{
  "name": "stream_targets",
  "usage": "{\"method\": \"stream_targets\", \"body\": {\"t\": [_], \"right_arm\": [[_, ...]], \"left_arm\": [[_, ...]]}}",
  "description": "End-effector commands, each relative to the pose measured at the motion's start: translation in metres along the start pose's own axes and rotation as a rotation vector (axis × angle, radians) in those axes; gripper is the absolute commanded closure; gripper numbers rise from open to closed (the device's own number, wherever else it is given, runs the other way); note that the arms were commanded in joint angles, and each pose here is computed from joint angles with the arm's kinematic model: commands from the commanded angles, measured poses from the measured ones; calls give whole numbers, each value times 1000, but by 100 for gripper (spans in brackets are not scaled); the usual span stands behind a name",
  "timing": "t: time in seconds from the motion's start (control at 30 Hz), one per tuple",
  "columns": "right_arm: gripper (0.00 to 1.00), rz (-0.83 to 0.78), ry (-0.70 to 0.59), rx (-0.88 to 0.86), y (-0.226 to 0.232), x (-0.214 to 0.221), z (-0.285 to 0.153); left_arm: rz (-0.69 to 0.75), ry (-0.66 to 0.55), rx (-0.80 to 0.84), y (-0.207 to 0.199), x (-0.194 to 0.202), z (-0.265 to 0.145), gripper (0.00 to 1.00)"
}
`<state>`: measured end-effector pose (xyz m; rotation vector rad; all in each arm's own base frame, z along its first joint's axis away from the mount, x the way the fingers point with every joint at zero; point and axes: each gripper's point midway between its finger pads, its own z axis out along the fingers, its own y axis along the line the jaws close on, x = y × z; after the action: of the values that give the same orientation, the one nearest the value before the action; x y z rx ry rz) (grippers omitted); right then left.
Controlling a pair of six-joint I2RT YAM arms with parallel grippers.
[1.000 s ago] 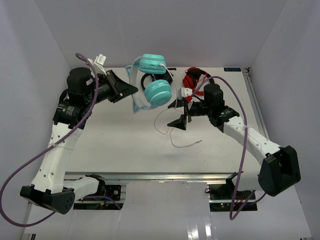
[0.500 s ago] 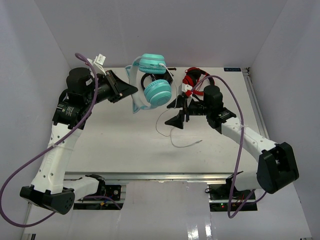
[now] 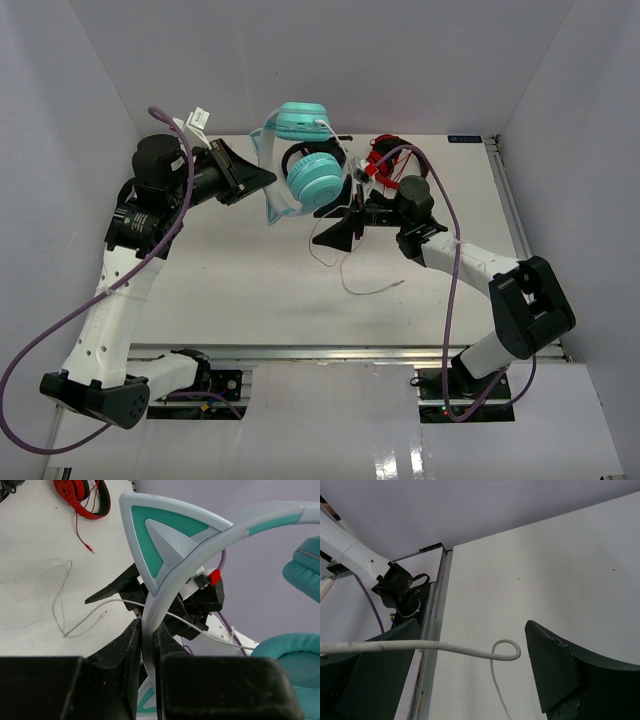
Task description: Wrap the headphones
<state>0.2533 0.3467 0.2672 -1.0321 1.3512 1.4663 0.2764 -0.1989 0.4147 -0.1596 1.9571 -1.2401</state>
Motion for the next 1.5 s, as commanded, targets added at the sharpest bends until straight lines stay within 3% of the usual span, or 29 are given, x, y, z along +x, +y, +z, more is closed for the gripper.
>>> {"method": "stream_targets", "body": {"t": [0.0, 0.23, 0.5, 0.7, 0.8, 0.93, 1.13, 1.3, 1.47], "right_arm": [[18, 41, -87, 3, 1, -11, 5], [38, 71, -190, 8, -1, -26, 7], [92, 66, -167, 24, -5, -21, 7], [92, -36, 4, 184, -10, 13, -17], [92, -189, 151, 322, -16, 27, -45], [92, -325, 343, 534, -26, 32, -102], [92, -629, 483, 862, -38, -7, -184], [92, -807, 459, 1069, -36, -87, -224], [92, -830, 368, 973, -26, -140, -197]], "left_arm": [[20, -81, 155, -53, -16, -27, 100], [-20, -94, 199, -65, -17, -33, 100], [-36, -123, 174, -59, -22, -30, 100], [-49, -265, 22, -27, -48, -20, 100], [-1, -415, -155, 9, -76, -18, 100], [124, -493, -425, 71, -93, -15, 100], [302, -412, -649, 139, -77, -11, 100], [452, -231, -726, 187, -40, -3, 100], [557, -27, -621, 197, 4, 22, 100]]}}
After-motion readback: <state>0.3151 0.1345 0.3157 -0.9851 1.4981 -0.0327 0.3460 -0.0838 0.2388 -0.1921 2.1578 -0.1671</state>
